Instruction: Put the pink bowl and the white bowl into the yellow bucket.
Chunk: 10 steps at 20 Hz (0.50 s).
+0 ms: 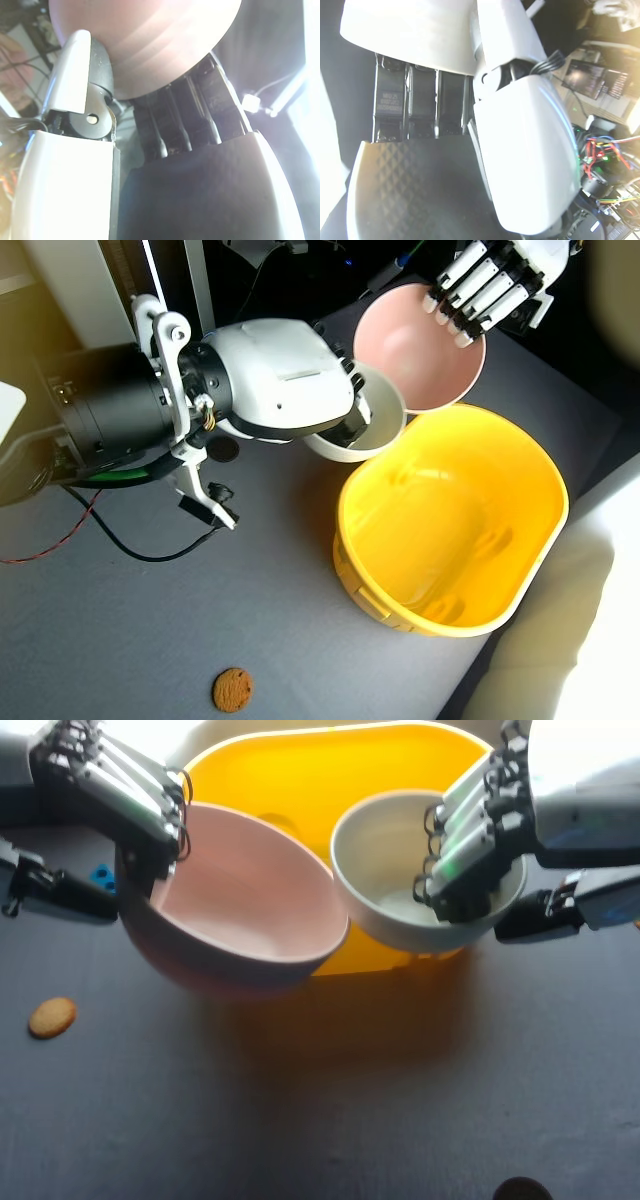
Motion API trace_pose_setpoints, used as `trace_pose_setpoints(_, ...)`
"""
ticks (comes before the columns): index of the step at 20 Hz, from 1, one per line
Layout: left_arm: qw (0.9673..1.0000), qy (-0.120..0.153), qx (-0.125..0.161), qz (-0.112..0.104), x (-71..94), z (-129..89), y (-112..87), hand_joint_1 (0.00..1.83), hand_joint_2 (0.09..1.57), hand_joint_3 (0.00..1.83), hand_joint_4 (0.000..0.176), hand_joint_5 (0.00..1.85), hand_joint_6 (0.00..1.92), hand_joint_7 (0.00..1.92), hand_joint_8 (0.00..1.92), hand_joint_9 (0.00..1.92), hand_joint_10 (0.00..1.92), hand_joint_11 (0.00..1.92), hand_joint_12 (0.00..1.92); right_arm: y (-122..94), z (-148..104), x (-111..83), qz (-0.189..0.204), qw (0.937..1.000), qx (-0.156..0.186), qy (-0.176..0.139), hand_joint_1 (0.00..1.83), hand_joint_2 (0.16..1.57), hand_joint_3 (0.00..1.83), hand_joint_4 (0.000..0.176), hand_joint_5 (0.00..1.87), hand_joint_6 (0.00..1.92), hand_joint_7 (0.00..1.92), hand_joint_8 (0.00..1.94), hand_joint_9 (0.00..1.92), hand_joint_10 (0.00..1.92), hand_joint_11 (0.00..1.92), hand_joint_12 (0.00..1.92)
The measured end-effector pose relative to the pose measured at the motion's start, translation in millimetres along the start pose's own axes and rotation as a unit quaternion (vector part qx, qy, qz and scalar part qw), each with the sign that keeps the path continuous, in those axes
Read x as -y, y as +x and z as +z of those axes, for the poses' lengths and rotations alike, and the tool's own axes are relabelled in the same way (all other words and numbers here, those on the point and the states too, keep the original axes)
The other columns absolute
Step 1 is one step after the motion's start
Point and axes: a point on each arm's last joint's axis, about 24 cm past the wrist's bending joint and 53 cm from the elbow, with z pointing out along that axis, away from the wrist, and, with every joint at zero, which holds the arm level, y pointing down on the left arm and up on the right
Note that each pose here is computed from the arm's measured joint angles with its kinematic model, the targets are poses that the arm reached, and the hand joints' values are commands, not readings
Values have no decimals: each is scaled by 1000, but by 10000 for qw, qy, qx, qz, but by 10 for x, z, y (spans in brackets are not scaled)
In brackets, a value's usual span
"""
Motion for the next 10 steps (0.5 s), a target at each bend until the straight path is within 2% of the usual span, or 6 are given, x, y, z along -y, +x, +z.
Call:
trace_pose_setpoints(2,10000,-8,69,11,1,-6,-64,1355,1181,0,0,762,1244,875,1161,793,1350,669,1269,-21,0,16,-205,9998,45,34,1385,1088,0,0,926,987,1057,832,1006,1076,814,1172)
trace_pose_setpoints(4,9999,-41,145,31,-29,4,-137,1353,1188,1,0,746,1253,873,1198,770,1367,648,1294,-89,-3,69,-344,9992,156,153,1379,1107,1,0,888,1055,1014,912,956,1132,776,1189)
trace_pose_setpoints(5,9998,-64,187,42,-48,10,-172,1356,1178,0,0,760,1234,888,1156,803,1339,667,1294,-146,-11,111,-354,9988,253,208,1381,1100,0,0,920,1016,1027,882,964,1121,787,1185)
trace_pose_setpoints(7,9995,-127,290,68,-111,20,-260,1354,1183,1,0,750,1250,878,1167,791,1357,669,1307,-257,-25,272,-269,9979,430,391,1380,1100,1,0,925,1013,1012,893,968,1120,780,1177)
trace_pose_setpoints(9,9989,-210,408,82,-206,34,-351,1355,1180,2,0,761,1238,883,1161,788,1353,647,1293,-324,-93,456,-281,9965,501,608,1386,1083,0,0,949,959,1067,817,1007,1064,827,1144)
trace_pose_setpoints(10,9986,-258,444,89,-253,48,-382,1355,1182,2,0,756,1246,888,1165,777,1357,636,1290,-348,-114,523,-267,9959,535,676,1383,1092,2,0,918,996,1045,856,988,1098,812,1159)
